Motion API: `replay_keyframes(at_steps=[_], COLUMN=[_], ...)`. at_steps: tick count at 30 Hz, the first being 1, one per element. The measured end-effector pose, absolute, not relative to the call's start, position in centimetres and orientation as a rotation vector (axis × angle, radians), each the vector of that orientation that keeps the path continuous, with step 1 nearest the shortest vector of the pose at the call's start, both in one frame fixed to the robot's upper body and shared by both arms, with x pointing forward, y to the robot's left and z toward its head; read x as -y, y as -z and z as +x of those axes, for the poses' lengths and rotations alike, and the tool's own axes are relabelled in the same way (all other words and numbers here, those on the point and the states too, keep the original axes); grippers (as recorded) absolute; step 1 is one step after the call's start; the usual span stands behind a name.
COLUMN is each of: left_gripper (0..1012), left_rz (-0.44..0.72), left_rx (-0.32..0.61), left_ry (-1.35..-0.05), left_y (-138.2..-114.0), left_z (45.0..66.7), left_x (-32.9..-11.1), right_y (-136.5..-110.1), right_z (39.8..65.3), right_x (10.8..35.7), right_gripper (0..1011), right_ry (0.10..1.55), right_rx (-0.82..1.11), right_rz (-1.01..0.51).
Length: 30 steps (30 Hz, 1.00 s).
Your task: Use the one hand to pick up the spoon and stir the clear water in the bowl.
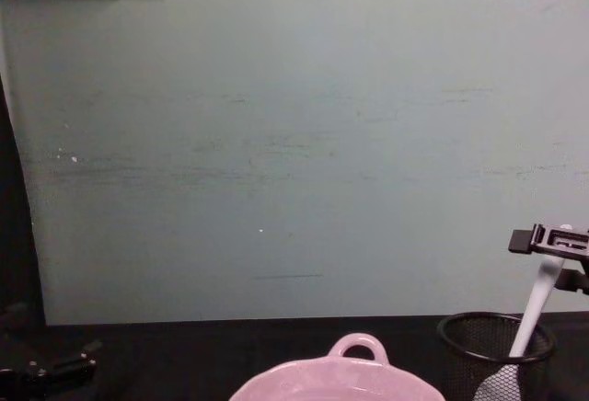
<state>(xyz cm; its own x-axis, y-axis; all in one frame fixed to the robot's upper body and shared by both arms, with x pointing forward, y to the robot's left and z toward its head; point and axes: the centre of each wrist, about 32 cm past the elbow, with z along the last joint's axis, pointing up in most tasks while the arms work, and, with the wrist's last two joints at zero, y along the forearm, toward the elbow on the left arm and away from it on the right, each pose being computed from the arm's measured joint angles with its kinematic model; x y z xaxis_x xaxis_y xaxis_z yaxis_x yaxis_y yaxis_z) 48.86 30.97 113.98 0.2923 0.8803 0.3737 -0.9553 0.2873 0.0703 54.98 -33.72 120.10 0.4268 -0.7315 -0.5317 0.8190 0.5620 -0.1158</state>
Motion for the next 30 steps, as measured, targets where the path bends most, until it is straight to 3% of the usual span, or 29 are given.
replay_keyframes(at_steps=[14,30], left_gripper=[1011,1011], left_rz=[0.304,0.304], left_rx=[0.285,0.285], left_ry=[-1.248,-1.248], left_y=[-113.98,-113.98], left_z=[48.86,48.86], left_x=[-30.96,-30.97], right_y=[-120.16,-120.18], right_z=[54.96,54.94], right_x=[33.76,33.76], right_gripper=[980,542], right_ry=[0.975,0.975], right_rx=[-0.573,-0.573], right_rz=[0.170,0.169])
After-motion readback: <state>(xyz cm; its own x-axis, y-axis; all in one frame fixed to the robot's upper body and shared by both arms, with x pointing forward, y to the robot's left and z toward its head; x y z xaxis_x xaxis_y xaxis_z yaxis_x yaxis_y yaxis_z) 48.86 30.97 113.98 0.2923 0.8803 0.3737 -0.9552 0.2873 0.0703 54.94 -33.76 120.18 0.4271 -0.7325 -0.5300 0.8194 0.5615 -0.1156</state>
